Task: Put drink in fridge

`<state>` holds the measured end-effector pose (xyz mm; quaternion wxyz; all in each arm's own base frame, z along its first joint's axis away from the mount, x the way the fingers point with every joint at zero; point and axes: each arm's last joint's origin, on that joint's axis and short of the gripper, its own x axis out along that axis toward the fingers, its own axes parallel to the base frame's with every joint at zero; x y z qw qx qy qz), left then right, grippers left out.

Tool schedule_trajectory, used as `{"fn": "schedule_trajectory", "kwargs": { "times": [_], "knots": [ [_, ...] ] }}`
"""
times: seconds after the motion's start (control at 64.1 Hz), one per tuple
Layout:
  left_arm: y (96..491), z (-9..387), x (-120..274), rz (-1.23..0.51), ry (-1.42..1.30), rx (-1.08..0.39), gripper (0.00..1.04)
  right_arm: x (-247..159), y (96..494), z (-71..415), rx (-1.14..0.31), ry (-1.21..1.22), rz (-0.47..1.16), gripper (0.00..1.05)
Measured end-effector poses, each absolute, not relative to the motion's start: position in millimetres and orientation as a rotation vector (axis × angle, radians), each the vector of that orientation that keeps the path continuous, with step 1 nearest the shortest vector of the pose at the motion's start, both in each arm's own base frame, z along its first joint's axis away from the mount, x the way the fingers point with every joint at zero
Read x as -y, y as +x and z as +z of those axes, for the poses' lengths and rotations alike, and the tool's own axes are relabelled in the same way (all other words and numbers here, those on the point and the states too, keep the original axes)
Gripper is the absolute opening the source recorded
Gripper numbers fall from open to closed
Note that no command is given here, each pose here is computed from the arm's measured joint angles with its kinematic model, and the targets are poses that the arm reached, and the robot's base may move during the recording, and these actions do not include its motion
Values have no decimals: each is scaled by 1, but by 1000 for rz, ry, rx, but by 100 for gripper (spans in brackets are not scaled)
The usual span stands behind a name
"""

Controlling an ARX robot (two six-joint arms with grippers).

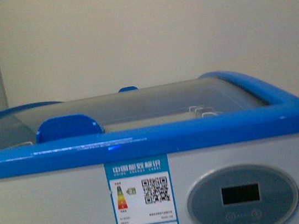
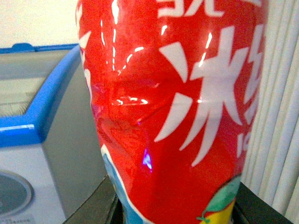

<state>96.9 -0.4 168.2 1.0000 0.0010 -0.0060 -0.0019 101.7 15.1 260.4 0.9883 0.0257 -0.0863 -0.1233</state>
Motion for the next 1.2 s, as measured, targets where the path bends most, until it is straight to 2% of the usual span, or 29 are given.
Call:
{"fn": "schedule_trajectory", "kwargs": {
  "times": [0.764,0.842,0.92,1.045,1.201],
  "knots": [
    [97,168,0,-5,2,12,97,-15,102,260,173,52,-247,37],
    [102,170,0,-179,-65,-139,97,-15,102,260,173,52,-248,37],
    [114,181,-2,-270,-70,-178,97,-15,102,260,173,51,-245,37],
    [139,207,-7,-344,4,-132,97,-15,102,260,173,52,-243,37],
    [185,229,-13,-423,237,-63,97,-15,102,260,173,52,-246,37]
  ]
}}
